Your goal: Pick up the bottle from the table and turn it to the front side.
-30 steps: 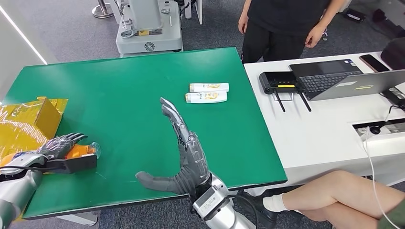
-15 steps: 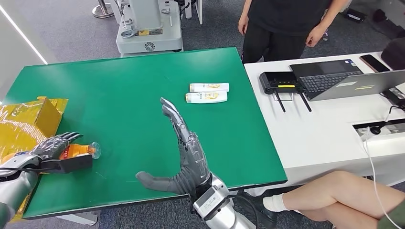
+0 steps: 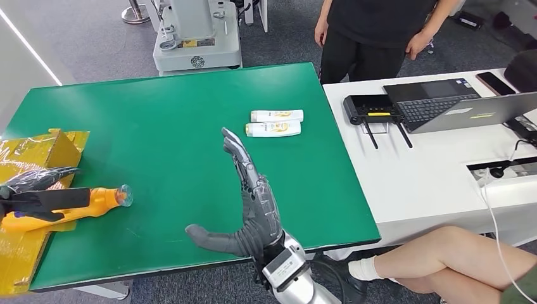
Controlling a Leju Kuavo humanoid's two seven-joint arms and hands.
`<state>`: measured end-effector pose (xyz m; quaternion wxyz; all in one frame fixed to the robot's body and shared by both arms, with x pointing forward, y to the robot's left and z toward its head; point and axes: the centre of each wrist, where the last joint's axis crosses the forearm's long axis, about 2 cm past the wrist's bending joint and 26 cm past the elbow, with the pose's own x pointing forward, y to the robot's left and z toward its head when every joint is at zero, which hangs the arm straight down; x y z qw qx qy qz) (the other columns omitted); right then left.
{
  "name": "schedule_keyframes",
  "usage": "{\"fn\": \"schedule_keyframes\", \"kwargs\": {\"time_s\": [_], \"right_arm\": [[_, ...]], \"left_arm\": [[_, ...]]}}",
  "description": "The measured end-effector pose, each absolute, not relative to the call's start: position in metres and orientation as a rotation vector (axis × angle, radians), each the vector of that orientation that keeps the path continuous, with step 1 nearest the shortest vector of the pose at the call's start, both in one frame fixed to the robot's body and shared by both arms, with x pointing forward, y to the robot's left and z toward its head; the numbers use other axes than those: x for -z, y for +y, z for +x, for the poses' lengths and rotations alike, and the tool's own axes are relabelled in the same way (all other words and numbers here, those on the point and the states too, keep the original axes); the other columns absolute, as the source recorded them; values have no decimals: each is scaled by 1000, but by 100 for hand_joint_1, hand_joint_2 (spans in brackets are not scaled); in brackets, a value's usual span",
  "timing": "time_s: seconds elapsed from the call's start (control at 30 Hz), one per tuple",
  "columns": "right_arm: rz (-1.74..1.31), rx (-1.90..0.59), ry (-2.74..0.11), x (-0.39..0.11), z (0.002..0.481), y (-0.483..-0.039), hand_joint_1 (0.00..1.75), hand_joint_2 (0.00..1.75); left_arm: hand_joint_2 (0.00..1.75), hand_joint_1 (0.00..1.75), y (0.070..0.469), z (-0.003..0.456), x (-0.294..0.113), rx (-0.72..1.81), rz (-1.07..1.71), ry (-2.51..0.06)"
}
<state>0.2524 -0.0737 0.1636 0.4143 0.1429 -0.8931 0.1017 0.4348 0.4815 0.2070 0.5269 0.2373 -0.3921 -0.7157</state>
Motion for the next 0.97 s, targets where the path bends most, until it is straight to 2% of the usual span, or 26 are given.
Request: {"fn": "schedule_keyframes", "kwargs": {"time_s": [0.67,0.83,0.97], "right_arm": [[374,-243,-2242,-167,255,-74,0,175],[375,-245,-2247,-167,255,-74,0,175],[376,-249,-2257,-170,258,-74,0,175]], "left_arm": [[175,0,529,414,-244,1656,566,-969],[175,0,521,410,-238,1540,596,-1278],[175,0,483,414,-225,1366,617,-1682]]}}
